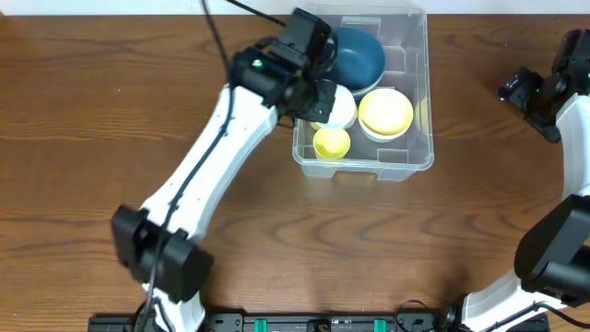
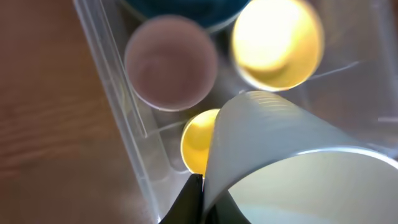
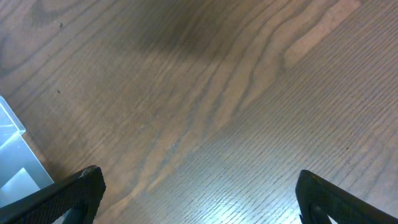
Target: Pack container
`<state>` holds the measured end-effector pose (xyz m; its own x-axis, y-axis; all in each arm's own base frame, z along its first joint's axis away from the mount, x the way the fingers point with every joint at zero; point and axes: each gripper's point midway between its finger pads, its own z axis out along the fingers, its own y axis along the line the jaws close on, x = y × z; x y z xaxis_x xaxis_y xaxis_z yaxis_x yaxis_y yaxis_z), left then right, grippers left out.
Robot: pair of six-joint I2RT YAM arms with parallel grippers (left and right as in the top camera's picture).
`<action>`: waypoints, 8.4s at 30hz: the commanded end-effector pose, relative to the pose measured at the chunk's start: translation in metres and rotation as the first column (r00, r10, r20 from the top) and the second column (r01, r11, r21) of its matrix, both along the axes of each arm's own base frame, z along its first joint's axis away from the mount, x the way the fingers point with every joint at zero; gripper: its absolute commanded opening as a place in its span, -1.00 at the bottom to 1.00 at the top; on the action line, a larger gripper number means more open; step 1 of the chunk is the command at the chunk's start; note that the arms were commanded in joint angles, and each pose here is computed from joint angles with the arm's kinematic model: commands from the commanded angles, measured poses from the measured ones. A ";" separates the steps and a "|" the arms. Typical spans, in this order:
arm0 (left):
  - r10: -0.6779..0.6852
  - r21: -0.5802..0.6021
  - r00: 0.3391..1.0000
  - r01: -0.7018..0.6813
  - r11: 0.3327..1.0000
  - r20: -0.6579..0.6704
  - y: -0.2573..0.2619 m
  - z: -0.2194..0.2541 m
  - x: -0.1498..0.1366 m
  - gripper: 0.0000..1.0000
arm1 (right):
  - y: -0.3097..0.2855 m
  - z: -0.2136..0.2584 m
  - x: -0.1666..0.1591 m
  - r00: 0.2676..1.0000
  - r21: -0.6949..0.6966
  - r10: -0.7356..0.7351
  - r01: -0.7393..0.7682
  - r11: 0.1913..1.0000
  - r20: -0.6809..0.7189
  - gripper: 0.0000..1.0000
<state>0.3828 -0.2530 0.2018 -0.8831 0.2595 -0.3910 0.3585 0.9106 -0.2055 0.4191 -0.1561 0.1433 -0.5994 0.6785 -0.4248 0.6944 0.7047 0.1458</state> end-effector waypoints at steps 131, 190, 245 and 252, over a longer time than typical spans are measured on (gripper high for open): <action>0.409 -0.253 0.423 -0.378 0.890 0.809 0.263 -0.064 -0.139 0.96 | -0.002 0.000 -0.001 1.000 0.002 -0.016 0.016 1.000 0.001 0.99; 0.410 -0.251 0.428 -0.380 0.890 0.805 0.263 -0.066 -0.138 0.96 | 0.101 0.158 -0.036 0.892 -0.285 0.264 -0.163 0.945 0.367 0.98; 0.410 -0.251 0.428 -0.380 0.890 0.805 0.263 -0.066 -0.138 0.96 | 0.163 0.019 -0.173 0.414 -0.727 0.752 -0.256 0.638 0.513 0.99; 0.410 -0.251 0.428 -0.380 0.890 0.805 0.263 -0.066 -0.138 0.96 | 0.163 0.014 -0.173 0.423 -0.723 0.752 -0.269 0.637 0.505 0.98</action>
<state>0.2449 0.0116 0.1529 -0.1047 -0.0506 -0.9932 -0.0318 0.9984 -0.0475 0.2465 0.0051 0.1581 -0.0701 -0.0712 -0.9950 -0.0156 0.9974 -0.0702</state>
